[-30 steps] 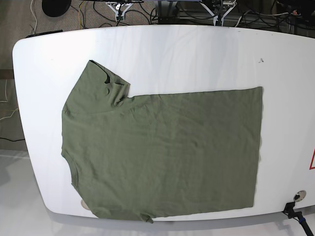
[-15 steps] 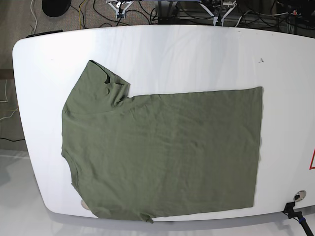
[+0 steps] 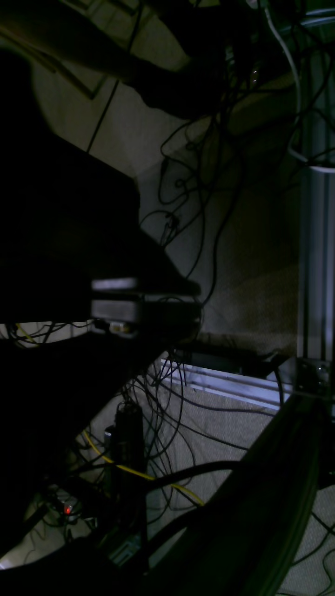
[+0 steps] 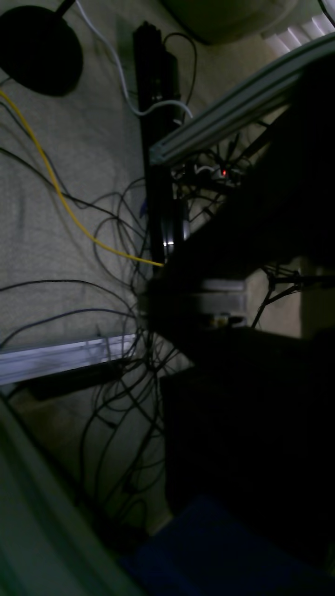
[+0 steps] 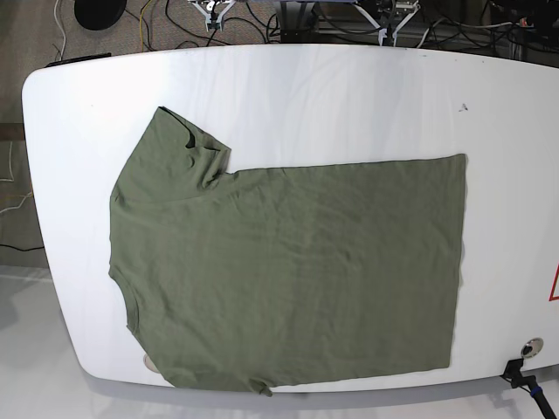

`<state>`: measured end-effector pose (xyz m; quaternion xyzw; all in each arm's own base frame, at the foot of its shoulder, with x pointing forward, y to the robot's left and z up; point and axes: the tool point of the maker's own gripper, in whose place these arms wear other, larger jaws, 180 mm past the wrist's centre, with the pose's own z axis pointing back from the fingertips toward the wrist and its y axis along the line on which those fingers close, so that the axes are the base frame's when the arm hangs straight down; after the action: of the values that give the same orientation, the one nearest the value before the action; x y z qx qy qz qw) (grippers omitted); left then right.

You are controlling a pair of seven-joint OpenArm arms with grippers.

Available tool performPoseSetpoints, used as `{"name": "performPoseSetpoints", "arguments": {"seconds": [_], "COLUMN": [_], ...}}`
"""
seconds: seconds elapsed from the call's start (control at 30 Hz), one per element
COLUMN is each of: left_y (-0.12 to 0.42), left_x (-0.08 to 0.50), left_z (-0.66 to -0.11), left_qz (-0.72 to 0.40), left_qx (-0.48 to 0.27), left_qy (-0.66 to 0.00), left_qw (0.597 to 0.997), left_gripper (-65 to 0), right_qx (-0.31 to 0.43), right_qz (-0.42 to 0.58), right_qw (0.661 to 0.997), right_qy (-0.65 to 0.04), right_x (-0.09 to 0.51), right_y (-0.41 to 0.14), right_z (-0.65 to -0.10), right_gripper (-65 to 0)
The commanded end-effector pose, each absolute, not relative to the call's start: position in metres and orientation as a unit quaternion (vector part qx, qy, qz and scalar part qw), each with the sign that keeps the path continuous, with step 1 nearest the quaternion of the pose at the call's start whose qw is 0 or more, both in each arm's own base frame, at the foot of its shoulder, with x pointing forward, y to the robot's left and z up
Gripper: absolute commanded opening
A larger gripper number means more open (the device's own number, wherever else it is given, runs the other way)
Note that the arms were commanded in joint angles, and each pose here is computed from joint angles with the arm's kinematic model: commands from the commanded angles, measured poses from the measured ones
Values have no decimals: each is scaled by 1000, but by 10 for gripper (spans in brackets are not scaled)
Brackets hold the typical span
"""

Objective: Fold the T-shirt properly

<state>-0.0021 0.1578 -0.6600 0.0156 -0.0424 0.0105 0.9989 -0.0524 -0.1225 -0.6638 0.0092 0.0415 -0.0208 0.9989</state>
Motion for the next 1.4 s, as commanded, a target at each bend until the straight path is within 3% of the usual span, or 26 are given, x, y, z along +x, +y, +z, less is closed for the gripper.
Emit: {"name": "performPoseSetpoints", "arguments": {"seconds": [0.0, 0.17, 1.37], "left_y": [160, 163, 155], "left_x": [-3, -6, 7], "left_z": [-660, -659, -659], "left_qz": [10, 9, 17], "left_qx": [19, 19, 11], "left_qy": [-45, -43, -66], "left_qw": [999, 999, 998], "left_gripper": [-650, -650, -650], "right_qx": [14, 44, 42], "right_qz": [-16, -11, -5], "right_qw": [998, 995, 996], "right_qy": [57, 89, 76], "right_x": [-62, -77, -72], "right_y": [-122, -114, -118], "right_z": [-663, -660, -661], "right_gripper": [-650, -650, -650]}}
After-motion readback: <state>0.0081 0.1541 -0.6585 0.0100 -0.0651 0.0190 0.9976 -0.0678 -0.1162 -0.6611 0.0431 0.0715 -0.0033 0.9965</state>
